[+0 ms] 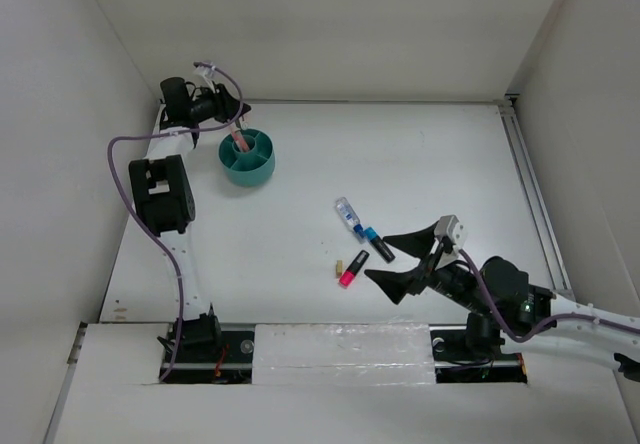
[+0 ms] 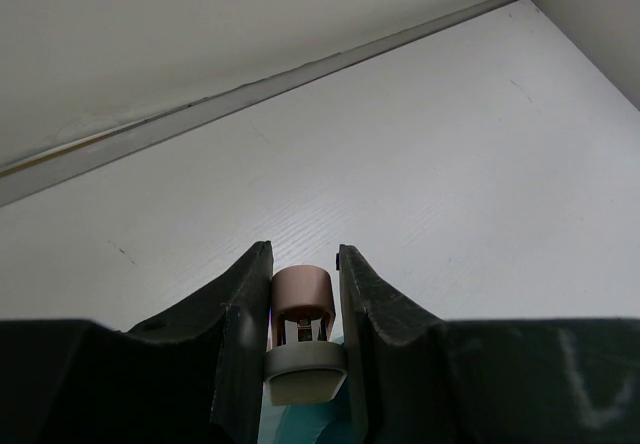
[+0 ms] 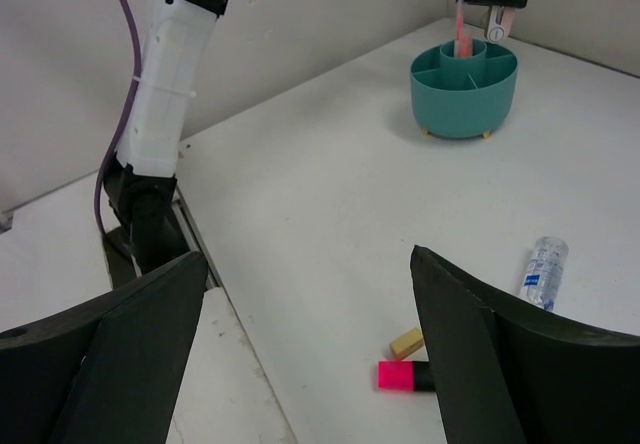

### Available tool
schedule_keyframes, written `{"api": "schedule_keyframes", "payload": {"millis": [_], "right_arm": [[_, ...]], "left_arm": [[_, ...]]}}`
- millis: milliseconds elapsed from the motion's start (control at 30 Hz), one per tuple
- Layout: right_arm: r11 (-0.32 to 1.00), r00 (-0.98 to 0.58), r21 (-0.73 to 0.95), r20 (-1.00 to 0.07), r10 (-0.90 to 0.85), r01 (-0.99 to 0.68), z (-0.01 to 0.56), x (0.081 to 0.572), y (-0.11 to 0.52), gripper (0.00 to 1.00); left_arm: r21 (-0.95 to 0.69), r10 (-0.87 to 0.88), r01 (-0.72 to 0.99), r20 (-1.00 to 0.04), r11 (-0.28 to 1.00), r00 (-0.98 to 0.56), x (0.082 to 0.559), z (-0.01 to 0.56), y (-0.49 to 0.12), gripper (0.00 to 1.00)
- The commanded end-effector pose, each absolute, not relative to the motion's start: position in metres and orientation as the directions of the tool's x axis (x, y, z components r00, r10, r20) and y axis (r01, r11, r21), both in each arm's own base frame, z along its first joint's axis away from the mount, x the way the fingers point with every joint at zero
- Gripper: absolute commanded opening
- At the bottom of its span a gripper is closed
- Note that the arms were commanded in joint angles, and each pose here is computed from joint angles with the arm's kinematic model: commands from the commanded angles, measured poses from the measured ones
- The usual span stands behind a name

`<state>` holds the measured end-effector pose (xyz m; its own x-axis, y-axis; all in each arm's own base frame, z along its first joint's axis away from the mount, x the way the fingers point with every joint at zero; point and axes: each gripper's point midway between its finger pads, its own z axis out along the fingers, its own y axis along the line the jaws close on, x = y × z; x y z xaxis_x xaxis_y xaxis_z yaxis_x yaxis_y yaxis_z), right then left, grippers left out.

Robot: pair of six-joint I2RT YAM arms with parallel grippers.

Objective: Sort the stationery into containers
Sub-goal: Place the stapler in the storage box.

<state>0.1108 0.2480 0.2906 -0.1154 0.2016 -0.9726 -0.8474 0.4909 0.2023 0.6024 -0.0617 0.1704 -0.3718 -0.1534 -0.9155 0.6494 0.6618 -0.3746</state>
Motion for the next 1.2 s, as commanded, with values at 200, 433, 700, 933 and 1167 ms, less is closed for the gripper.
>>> {"api": "schedule_keyframes", "payload": {"millis": [200,433,700,933,1167], "right_arm": [[0.508,-0.098,0.189,-0.975,0.200,-0.840,0.294,0.113,0.244,0.88],[0.499,-0.097,0.190,-0.973,0.207,-0.846,0.294,0.111,0.241,0.88],[0.496,-0.103,0.200,-0.971,0.216,-0.845,0.295,0.108,0.234,0.88],[0.501,-0.100,0.204,-0.969,0.228,-0.841,0.295,0.108,0.226,0.88],[0.499,-0.107,0.213,-0.967,0.232,-0.840,0.292,0.108,0.226,0.88]], "left_arm": [[-0.293,-0.127,0.693,-0.951,0.658,-0.282,0.579,0.225,-0.066,0.00],[-0.284,-0.137,0.705,-0.956,0.650,-0.259,0.573,0.240,-0.068,0.00],[-0.299,-0.141,0.693,-0.951,0.656,-0.277,0.573,0.234,-0.067,0.00],[-0.303,-0.129,0.652,-0.945,0.695,-0.301,0.572,0.227,-0.062,0.00],[-0.308,-0.142,0.584,-0.939,0.752,-0.312,0.564,0.228,-0.049,0.00]]}}
